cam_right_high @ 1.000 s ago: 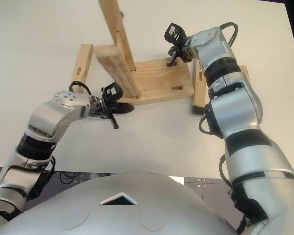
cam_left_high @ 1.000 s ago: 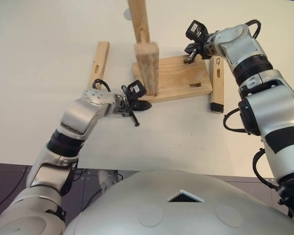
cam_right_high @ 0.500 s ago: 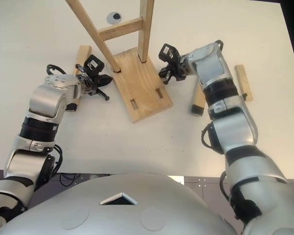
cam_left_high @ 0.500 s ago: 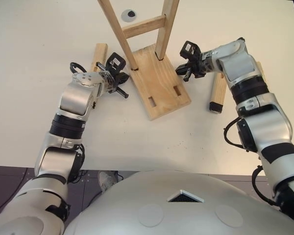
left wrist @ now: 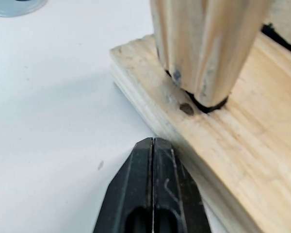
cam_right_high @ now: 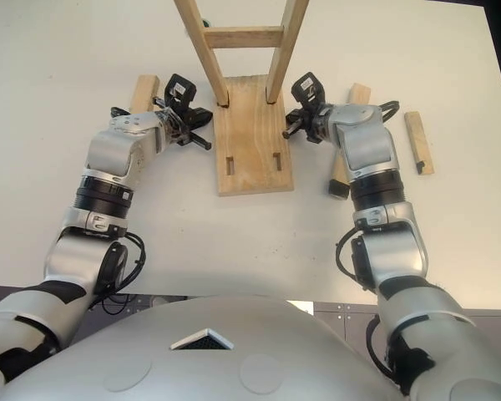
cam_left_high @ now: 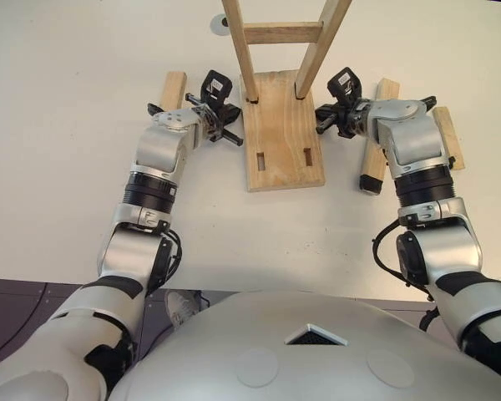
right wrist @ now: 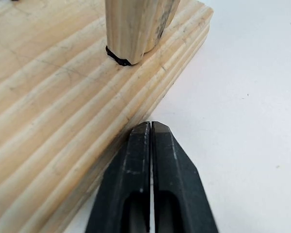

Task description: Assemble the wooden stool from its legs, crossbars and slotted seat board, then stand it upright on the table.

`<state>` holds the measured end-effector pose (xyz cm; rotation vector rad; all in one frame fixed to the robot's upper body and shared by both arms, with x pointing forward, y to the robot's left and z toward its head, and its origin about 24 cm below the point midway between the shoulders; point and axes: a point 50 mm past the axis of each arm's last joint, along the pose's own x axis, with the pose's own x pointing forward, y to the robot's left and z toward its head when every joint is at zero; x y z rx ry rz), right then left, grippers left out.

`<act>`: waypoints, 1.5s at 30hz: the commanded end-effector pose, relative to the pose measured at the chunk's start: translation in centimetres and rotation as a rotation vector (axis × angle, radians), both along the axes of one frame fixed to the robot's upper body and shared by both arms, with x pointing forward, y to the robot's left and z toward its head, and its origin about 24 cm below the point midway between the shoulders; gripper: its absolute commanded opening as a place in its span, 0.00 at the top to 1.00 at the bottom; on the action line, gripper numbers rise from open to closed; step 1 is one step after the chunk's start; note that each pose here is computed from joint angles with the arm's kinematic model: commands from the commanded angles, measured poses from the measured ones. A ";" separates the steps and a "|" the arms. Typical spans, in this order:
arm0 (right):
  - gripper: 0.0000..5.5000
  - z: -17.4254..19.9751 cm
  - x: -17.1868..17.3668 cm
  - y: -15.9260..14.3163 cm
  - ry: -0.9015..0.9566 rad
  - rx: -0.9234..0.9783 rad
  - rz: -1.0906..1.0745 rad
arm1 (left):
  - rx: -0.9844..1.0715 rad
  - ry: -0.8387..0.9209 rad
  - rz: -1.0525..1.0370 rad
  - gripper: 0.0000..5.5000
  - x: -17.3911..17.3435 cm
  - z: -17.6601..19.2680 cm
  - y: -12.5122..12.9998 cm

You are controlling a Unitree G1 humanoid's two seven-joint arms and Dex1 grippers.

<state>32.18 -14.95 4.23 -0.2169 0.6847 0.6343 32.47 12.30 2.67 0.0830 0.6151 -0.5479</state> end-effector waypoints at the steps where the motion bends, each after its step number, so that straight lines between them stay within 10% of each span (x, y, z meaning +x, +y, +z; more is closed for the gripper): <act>1: 0.86 1.4 0.1 -0.4 -0.084 0.018 -0.085 | 0.011 0.027 0.017 1.00 0.0 -0.6 -0.1; 8: 0.65 9.2 0.7 -10.2 -0.328 -0.027 -0.416 | -0.040 -0.231 0.229 1.00 0.6 4.7 3.6; 17: 0.37 5.8 -4.7 -18.6 0.012 -0.109 -0.494 | -0.038 -0.319 0.427 1.00 -2.2 5.6 6.5; 28: 0.37 0.8 -6.9 -21.1 0.238 -0.139 -0.435 | -0.071 -0.345 0.433 1.00 -2.3 6.3 5.7; 37: 0.64 0.8 -7.0 -20.5 0.309 -0.129 -0.350 | -0.116 -0.451 0.431 1.00 -2.8 8.1 5.0; 45: 0.76 9.0 0.6 -17.0 -0.375 -0.017 -0.407 | -0.664 -0.617 0.102 0.85 -5.0 15.3 0.9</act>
